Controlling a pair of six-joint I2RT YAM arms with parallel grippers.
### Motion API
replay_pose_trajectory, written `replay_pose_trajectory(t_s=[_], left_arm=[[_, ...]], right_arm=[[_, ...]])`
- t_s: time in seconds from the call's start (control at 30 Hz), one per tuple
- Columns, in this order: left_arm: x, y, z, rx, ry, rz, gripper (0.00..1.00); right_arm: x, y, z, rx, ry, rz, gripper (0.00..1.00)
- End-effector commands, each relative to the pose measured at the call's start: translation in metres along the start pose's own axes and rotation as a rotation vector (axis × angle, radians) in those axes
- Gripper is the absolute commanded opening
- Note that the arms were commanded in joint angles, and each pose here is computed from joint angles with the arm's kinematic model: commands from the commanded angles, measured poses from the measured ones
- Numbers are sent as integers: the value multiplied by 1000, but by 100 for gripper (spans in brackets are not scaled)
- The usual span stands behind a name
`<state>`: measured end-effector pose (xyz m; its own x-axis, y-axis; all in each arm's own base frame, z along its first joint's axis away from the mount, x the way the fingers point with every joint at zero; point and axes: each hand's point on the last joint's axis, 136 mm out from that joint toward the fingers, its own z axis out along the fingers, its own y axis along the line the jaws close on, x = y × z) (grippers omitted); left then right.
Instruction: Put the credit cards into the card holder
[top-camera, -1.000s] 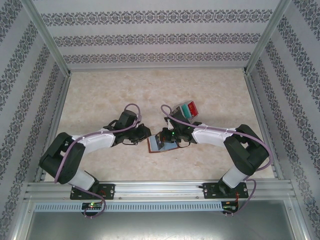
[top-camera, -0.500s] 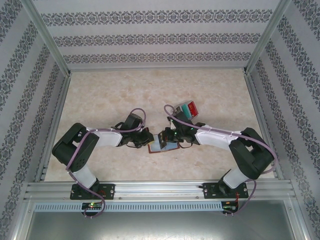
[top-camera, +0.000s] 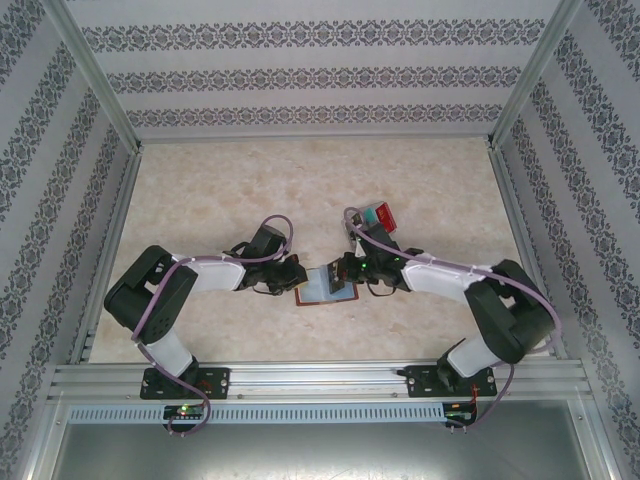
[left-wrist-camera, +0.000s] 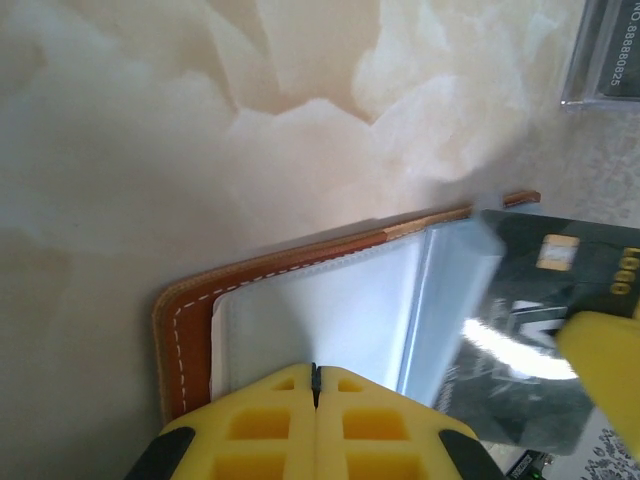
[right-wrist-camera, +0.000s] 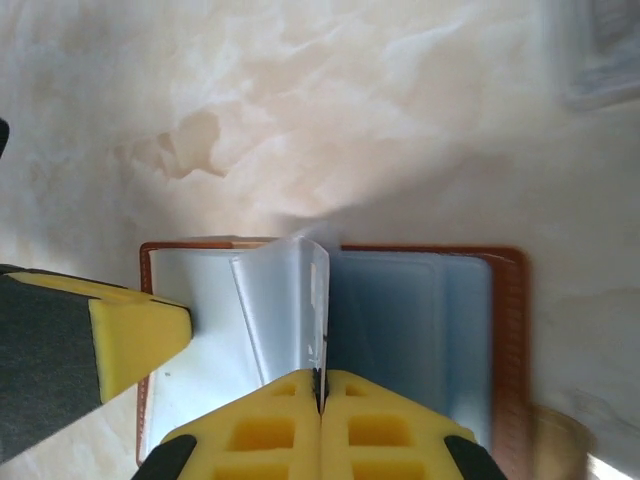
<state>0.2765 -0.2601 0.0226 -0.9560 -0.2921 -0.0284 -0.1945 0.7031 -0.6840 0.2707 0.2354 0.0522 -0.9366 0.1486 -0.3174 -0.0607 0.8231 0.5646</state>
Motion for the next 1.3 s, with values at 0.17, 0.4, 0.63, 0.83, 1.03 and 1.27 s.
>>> replay_pose_trajectory(t_s=[0.17,0.4,0.63,0.83,1.03,1.27], left_arm=[[6,22,2,-112,14,-1,4],[4,11,-1,-81,10,14,5],[3,14,1,-90,5,15,5],[3,14,1,-86,8,18,6],[5,16,2,-89,9,17,6],[4,15,2,-84,4,18,6]], right_arm=[[-16,-13,-57,50,-131,-53,0],[-16,64,-48,-203,-60,-117,0],[-3,57,10,-209,40,-45,0],[14,18,24,-134,67,8,0],[20,0,19,-113,57,38,0],[25,7,29,-155,89,31,0]])
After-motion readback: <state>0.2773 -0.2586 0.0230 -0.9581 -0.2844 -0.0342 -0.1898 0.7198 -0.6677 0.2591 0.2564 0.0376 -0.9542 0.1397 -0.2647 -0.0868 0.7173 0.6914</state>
